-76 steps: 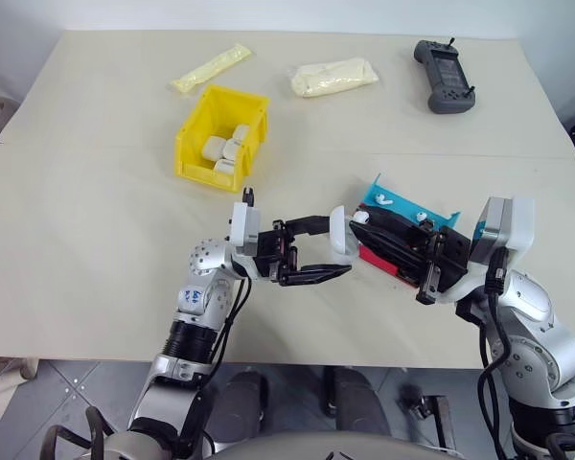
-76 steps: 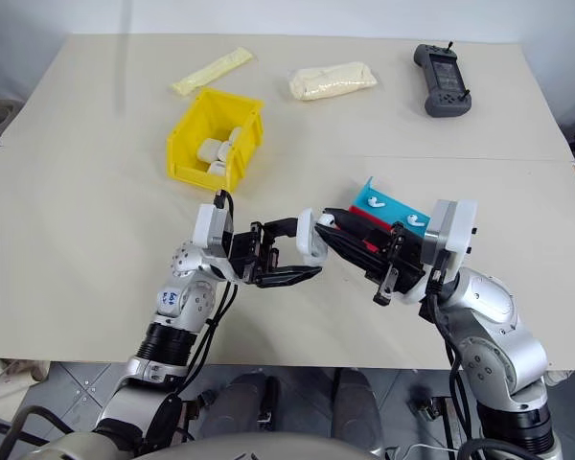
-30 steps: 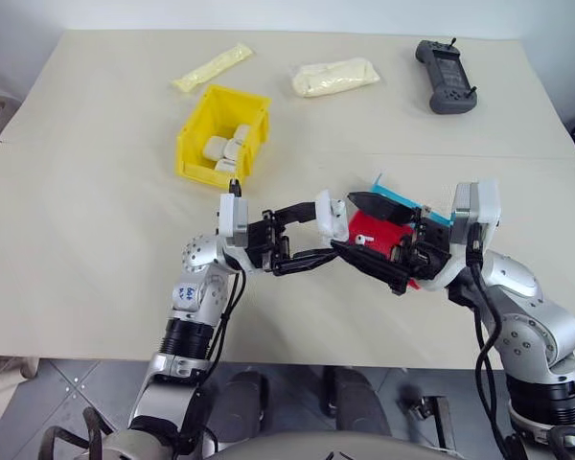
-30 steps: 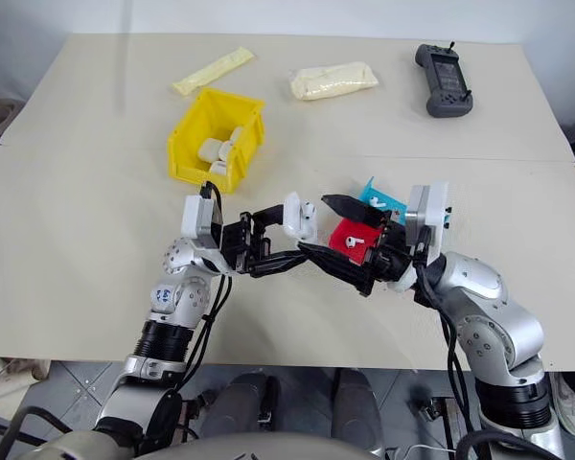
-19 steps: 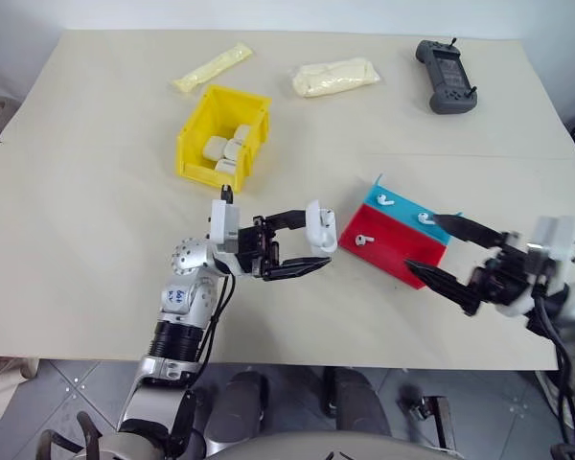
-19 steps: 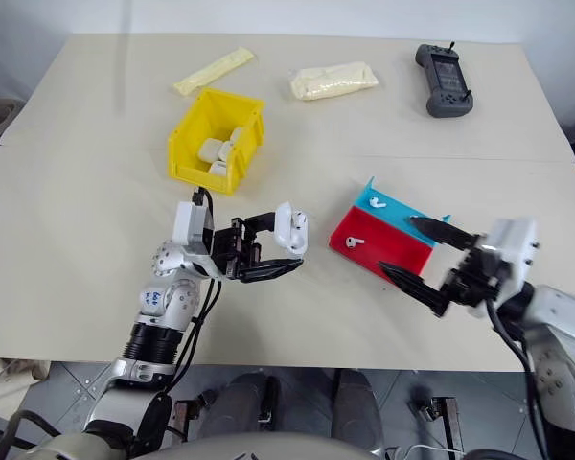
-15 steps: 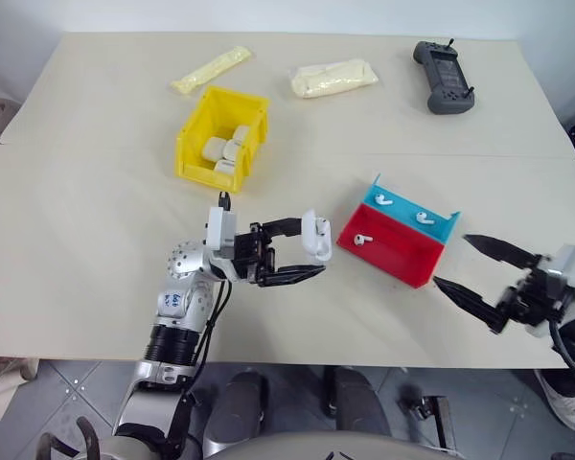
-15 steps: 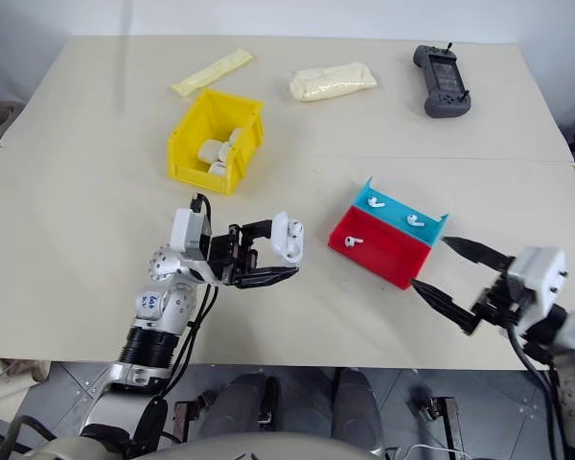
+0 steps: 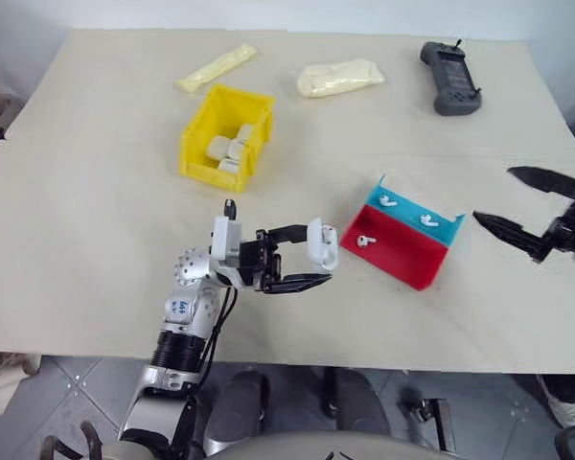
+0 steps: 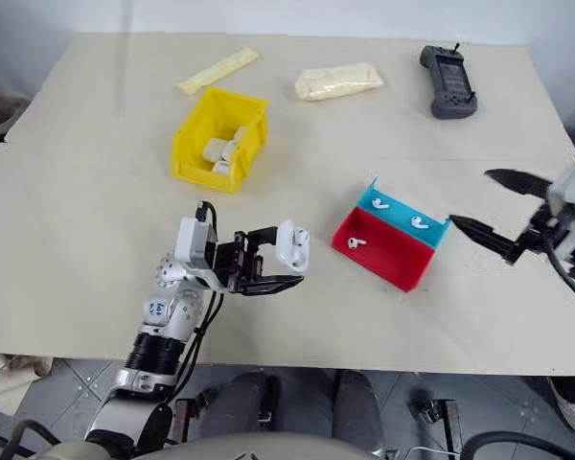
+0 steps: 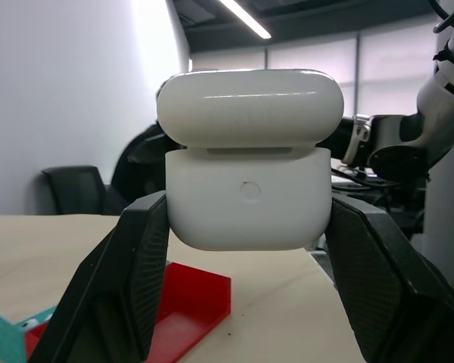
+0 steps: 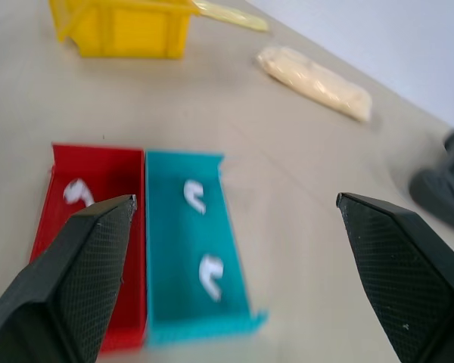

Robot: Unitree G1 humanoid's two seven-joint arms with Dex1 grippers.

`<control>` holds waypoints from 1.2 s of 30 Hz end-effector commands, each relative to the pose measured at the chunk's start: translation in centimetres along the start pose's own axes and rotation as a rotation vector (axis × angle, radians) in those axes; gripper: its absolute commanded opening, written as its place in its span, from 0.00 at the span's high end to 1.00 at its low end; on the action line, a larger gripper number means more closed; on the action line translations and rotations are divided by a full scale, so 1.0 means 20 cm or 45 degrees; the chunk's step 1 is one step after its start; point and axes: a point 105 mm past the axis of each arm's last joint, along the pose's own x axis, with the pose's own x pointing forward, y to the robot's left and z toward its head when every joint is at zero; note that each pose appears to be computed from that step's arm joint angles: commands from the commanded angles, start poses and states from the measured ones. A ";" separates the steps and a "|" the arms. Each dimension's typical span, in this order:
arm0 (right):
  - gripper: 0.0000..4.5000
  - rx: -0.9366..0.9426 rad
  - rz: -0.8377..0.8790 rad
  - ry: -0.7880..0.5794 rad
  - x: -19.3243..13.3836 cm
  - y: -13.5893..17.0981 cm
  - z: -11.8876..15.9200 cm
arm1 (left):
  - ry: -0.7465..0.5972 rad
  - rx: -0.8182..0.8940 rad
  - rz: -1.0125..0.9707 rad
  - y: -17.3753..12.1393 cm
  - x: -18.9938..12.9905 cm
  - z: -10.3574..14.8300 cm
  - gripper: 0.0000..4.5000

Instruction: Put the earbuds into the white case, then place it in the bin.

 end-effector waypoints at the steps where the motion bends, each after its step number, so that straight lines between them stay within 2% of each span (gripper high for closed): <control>1: 0.01 -0.089 0.208 0.516 0.19 -0.08 -0.13 | -0.038 0.052 0.011 0.02 0.04 0.03 0.39; 6: 0.01 -0.197 0.265 0.702 0.37 -0.21 -0.15 | -0.045 0.068 0.022 0.03 0.06 0.03 0.39; 14: 0.01 -0.317 0.487 0.865 0.47 -0.17 -0.22 | -0.040 0.097 0.078 0.02 0.04 0.03 0.39; 22: 0.01 -0.359 0.596 0.887 0.53 -0.13 -0.24 | -0.039 0.098 0.092 0.01 0.04 0.02 0.39; 25: 0.14 -0.373 0.635 0.902 0.54 -0.10 -0.26 | -0.040 0.101 0.093 0.01 0.05 0.02 0.39; 31: 0.58 -0.415 0.657 0.944 0.56 -0.10 -0.27 | -0.043 0.108 0.087 0.01 0.06 0.03 0.39; 36: 0.58 -0.431 0.658 0.942 0.58 -0.10 -0.27 | -0.042 0.116 0.089 0.02 0.06 0.03 0.39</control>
